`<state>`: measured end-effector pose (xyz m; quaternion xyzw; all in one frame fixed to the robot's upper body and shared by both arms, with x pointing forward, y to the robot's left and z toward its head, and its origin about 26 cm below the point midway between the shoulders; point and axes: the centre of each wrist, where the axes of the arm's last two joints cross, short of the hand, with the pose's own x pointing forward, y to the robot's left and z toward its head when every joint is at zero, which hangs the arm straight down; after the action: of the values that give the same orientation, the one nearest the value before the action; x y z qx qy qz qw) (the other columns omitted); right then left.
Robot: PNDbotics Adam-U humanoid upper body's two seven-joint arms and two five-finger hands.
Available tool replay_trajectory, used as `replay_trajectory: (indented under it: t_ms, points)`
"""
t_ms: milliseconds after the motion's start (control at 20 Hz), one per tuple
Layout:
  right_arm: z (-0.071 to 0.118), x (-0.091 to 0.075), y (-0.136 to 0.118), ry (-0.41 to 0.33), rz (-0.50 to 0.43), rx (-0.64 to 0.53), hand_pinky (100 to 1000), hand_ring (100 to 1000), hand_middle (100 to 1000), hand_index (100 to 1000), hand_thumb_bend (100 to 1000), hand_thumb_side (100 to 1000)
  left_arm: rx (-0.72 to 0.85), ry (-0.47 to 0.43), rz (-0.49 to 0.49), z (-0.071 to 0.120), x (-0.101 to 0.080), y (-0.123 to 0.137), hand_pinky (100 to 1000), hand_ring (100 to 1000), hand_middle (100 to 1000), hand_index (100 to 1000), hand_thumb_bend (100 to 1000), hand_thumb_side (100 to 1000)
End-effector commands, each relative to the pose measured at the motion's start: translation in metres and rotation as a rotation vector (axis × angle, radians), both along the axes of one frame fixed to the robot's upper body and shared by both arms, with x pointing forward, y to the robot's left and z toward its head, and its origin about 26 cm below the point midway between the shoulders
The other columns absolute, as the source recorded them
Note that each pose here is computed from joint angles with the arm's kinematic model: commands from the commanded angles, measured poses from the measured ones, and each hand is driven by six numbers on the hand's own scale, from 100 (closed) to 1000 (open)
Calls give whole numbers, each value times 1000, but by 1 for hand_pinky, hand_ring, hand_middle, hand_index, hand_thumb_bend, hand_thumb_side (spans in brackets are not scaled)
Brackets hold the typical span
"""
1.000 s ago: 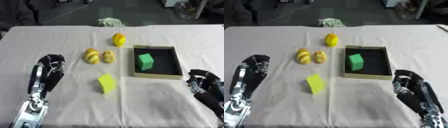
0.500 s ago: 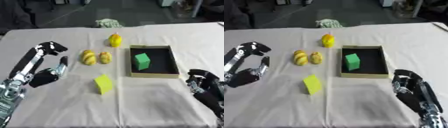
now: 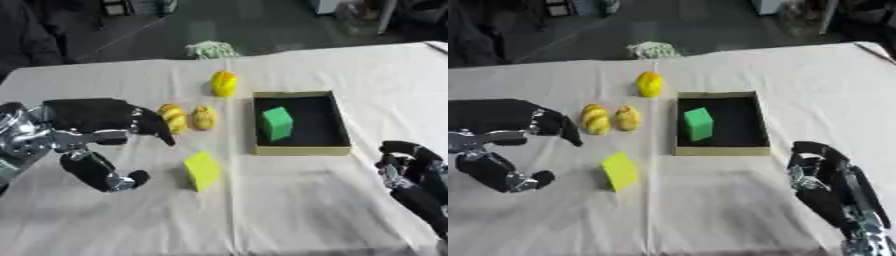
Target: Pick up objects on the table and place them in the box.
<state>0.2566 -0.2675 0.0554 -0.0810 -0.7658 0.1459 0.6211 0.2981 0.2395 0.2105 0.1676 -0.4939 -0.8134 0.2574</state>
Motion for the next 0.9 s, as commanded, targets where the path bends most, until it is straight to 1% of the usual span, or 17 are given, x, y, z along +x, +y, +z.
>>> replay_trajectory:
  t_ms: [50,150,250,550,750,900]
  points:
    - [4,1,-3,-11,6,-19,616,620,686,747,100,268,98,-5,-54,-2,9,-10,829,825,812,883,259,208]
    - [4,0,-2,-10,8,-17,616,620,686,747,100,268,144,-3,-85,-9,18,-17,834,831,818,887,271,200]
    - [3,0,-2,-9,7,-14,616,620,686,747,100,267,176,-6,-93,-16,27,-21,835,833,821,890,278,199]
    - [3,0,-1,-6,9,-8,617,620,687,747,100,270,179,-37,-51,-42,55,-22,853,859,842,916,302,191]
    - [2,0,-1,-5,11,-4,617,620,687,747,100,271,179,-45,-57,-54,65,-25,870,880,861,928,313,196]
    - [2,0,-1,-4,11,-2,617,620,687,747,100,271,163,-57,-67,-57,69,-29,876,886,869,937,315,204]
